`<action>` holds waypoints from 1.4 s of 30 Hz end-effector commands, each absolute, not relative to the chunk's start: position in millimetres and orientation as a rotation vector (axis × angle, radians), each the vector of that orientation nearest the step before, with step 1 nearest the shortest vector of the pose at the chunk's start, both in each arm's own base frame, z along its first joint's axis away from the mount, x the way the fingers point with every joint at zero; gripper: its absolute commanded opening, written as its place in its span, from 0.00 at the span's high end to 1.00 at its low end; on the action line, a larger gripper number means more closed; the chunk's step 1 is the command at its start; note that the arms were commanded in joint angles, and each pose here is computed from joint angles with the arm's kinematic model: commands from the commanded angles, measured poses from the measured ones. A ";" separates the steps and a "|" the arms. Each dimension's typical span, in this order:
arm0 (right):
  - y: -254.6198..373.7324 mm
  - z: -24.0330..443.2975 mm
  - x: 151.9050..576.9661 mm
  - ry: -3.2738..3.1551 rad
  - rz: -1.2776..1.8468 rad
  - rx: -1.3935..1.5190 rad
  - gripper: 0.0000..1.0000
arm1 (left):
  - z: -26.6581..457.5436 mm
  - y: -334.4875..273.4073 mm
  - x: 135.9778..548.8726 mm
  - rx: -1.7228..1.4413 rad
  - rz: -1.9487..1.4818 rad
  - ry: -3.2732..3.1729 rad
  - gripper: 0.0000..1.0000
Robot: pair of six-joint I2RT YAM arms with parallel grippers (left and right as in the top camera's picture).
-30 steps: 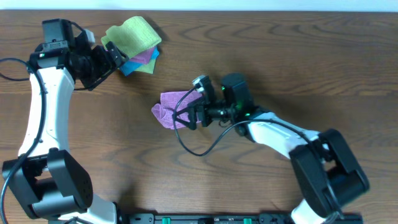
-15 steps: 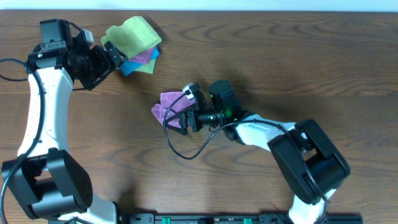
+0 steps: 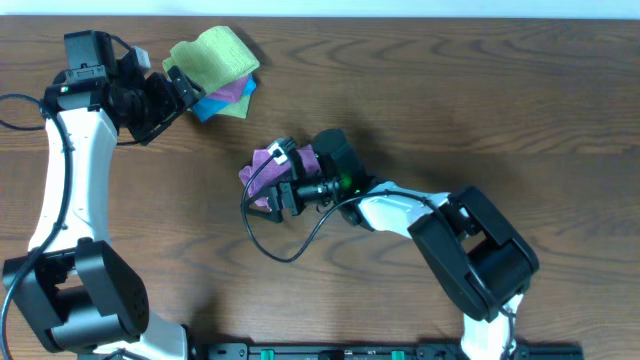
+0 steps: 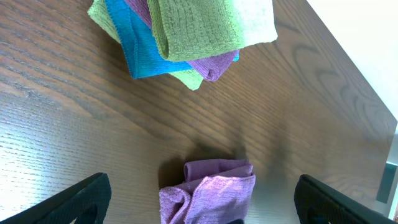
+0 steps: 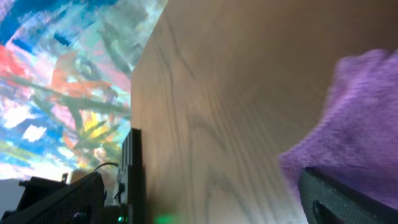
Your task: Fold the cloth
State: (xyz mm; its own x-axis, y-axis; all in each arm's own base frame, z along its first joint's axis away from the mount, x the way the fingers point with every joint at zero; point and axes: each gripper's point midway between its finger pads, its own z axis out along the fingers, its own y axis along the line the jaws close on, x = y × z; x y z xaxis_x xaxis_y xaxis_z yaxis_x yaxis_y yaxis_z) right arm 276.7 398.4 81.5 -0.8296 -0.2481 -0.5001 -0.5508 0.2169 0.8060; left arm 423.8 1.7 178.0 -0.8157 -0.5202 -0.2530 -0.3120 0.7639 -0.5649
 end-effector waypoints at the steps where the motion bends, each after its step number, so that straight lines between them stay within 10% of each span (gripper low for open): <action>1: 403.4 84.5 269.3 2.224 1.699 -0.785 0.01 | 195.4 3.8 426.3 -0.603 -0.710 2.523 0.05; 25: 376.5 142.4 290.1 2.055 1.676 -0.834 0.01 | 205.0 -0.8 434.1 -0.547 -0.772 2.476 0.05; 42: 169.8 138.1 310.4 2.509 0.505 -0.603 0.01 | 198.3 -0.5 402.7 -0.441 -0.679 2.596 0.05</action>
